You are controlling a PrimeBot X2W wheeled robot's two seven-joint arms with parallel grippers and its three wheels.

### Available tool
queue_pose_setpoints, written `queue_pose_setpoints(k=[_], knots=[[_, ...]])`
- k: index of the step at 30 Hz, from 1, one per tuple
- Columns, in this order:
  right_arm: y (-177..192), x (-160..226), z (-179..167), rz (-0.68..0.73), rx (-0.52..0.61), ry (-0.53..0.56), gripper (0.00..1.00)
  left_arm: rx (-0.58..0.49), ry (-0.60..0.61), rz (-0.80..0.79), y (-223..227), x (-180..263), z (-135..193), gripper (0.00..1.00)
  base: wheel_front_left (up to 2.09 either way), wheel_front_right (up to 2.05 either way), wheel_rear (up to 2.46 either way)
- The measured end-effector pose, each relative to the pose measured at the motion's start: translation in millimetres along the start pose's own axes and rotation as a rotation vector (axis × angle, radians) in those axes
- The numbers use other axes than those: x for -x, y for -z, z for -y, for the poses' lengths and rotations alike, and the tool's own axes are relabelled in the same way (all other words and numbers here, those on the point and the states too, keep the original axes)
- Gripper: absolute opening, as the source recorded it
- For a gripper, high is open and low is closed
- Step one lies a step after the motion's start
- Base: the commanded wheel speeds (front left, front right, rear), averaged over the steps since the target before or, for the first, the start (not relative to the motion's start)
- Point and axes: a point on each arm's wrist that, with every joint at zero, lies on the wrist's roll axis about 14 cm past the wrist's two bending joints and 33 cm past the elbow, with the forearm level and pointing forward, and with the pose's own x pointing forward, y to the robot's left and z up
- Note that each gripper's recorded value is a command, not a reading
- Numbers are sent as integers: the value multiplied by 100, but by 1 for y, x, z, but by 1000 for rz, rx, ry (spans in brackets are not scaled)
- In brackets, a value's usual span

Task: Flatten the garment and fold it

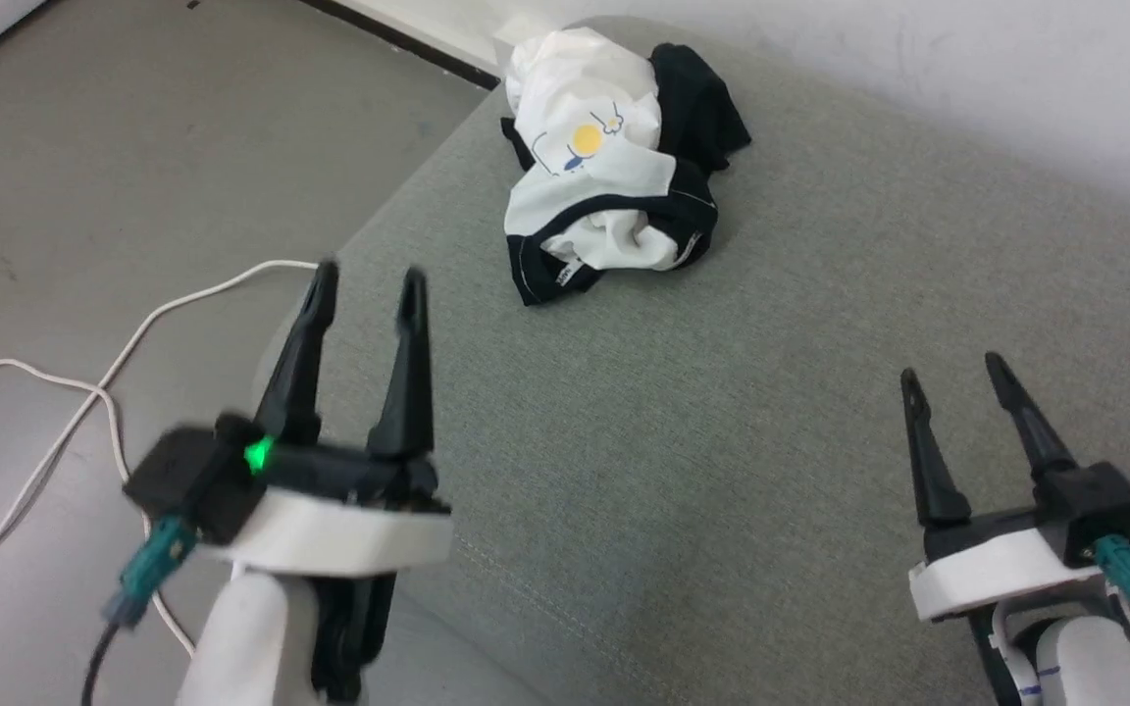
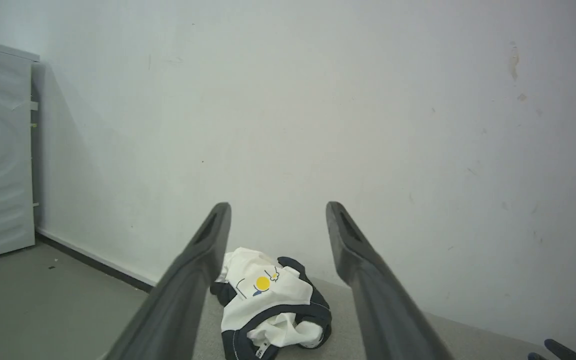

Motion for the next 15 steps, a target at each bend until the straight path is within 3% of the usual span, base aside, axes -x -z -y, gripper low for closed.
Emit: queue_pose_setpoints(k=[9, 15], knots=[[-12, -9, 29, 33, 16, 35, 100, -177, 146, 81, -44, -113, 21, 100, 0, 0, 0], [-17, -15, 53, 56, 56, 37, 100, -261, 139, -47, -19, -173, 12, 100, 0, 0, 0]])
